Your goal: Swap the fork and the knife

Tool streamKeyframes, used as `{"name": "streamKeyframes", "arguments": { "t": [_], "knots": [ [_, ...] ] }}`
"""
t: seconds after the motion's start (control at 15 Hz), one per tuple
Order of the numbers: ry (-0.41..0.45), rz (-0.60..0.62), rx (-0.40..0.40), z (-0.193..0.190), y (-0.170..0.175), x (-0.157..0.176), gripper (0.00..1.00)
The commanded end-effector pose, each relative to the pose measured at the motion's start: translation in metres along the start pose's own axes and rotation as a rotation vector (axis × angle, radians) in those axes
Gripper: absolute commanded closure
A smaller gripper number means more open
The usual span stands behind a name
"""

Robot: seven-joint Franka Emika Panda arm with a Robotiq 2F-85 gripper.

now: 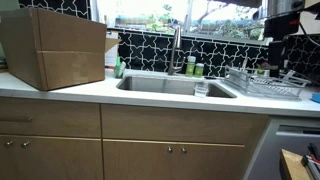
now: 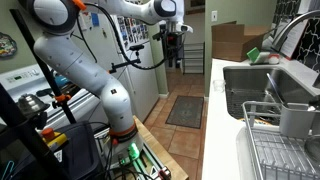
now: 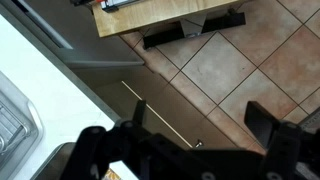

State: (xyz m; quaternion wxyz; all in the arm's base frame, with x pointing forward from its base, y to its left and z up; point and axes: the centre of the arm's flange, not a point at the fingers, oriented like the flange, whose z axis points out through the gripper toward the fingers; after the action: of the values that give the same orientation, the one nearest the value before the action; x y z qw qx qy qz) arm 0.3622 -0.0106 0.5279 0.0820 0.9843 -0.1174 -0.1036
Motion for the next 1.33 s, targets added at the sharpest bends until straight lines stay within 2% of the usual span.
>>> {"name": "streamKeyframes", "arguments": {
  "t": [0.0,0.07,0.13,0.2,0.27,0.6,0.8,0.93,1.0,1.13,1.27],
  "knots": [
    [0.0,0.0,0.0,0.0,0.0,0.0,0.0],
    [0.0,0.0,0.0,0.0,0.0,0.0,0.0],
    [-0.005,0.0,-0.037,0.001,0.003,0.001,0.0],
    [-0.023,0.009,-0.048,0.001,0.02,0.008,0.0],
    [-0.015,0.026,-0.092,0.001,0.043,0.015,0.0],
    [0.024,0.089,-0.443,-0.004,0.176,0.038,0.0],
    [0.003,0.114,-0.635,-0.005,0.233,0.048,0.0],
    [0.029,0.178,-0.668,-0.008,0.259,0.055,0.0],
    [0.015,0.145,-0.628,-0.006,0.239,0.04,0.0],
    [0.018,0.163,-0.649,-0.007,0.254,0.046,0.0],
    [0.018,0.165,-0.653,-0.008,0.255,0.049,0.0]
  ]
}}
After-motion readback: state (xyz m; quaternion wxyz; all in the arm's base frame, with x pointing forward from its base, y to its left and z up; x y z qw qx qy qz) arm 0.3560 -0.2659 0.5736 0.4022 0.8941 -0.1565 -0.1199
